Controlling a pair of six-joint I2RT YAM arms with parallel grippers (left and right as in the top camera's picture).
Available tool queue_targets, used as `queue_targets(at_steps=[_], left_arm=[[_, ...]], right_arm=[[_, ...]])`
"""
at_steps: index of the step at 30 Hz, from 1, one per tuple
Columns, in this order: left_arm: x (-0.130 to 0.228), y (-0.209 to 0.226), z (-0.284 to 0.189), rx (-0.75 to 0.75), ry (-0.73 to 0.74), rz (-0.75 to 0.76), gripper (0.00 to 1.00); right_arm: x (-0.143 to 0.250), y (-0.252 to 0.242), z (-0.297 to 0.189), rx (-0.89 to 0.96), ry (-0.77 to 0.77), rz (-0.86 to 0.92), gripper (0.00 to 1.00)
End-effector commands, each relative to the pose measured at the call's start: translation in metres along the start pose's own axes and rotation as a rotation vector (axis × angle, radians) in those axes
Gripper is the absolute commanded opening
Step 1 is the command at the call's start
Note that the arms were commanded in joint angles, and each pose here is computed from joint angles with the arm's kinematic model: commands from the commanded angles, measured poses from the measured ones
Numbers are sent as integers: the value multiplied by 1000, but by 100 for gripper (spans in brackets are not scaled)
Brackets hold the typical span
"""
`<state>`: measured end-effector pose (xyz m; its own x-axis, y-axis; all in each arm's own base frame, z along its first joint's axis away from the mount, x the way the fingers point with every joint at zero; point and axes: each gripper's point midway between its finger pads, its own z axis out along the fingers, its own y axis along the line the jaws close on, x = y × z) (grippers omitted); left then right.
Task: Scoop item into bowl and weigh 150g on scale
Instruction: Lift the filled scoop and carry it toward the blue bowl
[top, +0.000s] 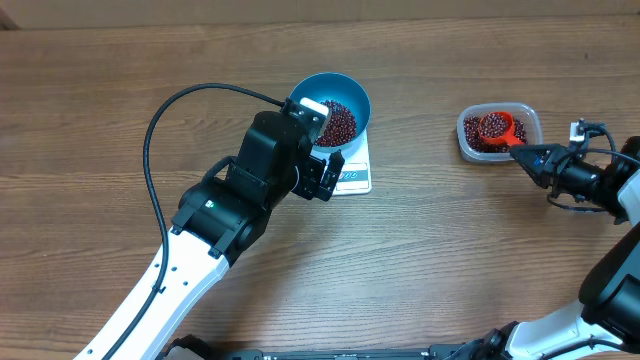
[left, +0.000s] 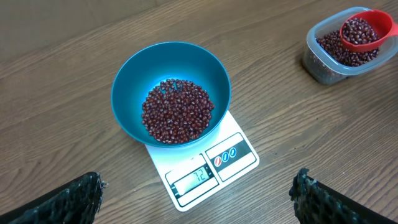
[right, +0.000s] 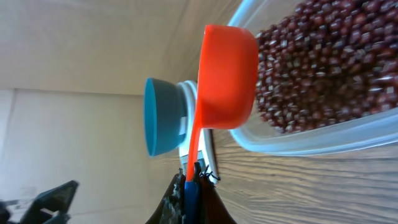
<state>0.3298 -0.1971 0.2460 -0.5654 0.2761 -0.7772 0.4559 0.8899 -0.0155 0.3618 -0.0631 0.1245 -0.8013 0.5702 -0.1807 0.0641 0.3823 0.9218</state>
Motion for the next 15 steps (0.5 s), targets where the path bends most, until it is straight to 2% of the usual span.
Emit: queue_targets(at_steps=[1,6,15], left_arm=[[-9,-1,-3,9,-19,7,100],[-9,-1,-3,9,-19,7,99],[-9,-1,-3,9,-19,7,99]], right_arm=[[0,13,-1,-81,1,-14,4],[7,28,-3,-170,8,-37,4],[15,32,-1,-183,30,5,4]])
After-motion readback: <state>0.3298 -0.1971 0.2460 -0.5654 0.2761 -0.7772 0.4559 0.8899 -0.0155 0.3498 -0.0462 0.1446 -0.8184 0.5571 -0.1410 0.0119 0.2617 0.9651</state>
